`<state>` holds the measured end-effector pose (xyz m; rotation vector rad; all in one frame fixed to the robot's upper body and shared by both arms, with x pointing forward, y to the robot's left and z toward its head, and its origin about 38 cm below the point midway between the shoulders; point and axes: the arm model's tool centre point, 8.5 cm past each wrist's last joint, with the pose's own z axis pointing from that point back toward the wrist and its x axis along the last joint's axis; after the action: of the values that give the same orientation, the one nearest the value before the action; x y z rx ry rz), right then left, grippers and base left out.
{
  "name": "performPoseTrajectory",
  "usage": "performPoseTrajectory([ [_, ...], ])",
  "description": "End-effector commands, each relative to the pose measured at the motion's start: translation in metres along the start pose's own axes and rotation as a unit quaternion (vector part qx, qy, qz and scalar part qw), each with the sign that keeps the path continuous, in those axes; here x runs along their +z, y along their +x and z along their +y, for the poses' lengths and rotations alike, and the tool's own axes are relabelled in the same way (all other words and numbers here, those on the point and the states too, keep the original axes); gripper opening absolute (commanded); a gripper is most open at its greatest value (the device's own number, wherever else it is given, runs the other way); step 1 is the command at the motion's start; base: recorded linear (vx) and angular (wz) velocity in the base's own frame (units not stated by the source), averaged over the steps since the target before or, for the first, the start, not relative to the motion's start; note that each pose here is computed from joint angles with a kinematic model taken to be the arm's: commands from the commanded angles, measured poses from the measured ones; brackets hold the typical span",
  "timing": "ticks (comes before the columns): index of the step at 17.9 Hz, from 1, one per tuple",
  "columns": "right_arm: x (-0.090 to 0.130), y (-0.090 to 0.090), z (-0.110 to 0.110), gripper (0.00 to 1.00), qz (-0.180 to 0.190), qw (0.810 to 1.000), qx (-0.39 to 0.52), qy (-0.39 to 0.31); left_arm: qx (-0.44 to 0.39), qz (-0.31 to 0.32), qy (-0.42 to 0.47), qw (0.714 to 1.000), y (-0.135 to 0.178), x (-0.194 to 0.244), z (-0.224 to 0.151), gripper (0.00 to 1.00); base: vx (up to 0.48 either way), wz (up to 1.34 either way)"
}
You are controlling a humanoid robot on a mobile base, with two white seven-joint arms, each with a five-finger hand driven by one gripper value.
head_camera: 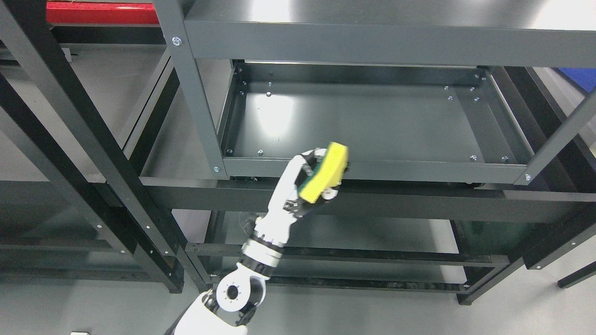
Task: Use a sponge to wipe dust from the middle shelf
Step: 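Withdraw the left hand holding the sponge down toward the robot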
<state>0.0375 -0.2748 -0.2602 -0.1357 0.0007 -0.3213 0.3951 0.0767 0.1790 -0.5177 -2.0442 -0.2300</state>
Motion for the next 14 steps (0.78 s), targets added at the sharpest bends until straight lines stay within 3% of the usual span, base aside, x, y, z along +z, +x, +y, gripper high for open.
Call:
performPoseTrajectory([
  [1,0.000,0.010,-0.010,1.00,-0.011,1.000,-0.001,-0.007,-0.068,-0.091,0.178,0.977,0.070,0.062,0.114,0.01,0.000,0.00],
  [7,0.000,0.010,-0.010,1.00,-0.011,1.000,-0.001,-0.007,-0.076,-0.084,0.203,0.973,0.064,0.093,0.122,0.01,0.000,0.00],
  [14,0.000,0.010,-0.010,1.00,-0.011,1.000,-0.001,-0.007,-0.074,-0.075,0.201,0.974,0.059,0.098,0.120,0.01,0.000,0.00],
])
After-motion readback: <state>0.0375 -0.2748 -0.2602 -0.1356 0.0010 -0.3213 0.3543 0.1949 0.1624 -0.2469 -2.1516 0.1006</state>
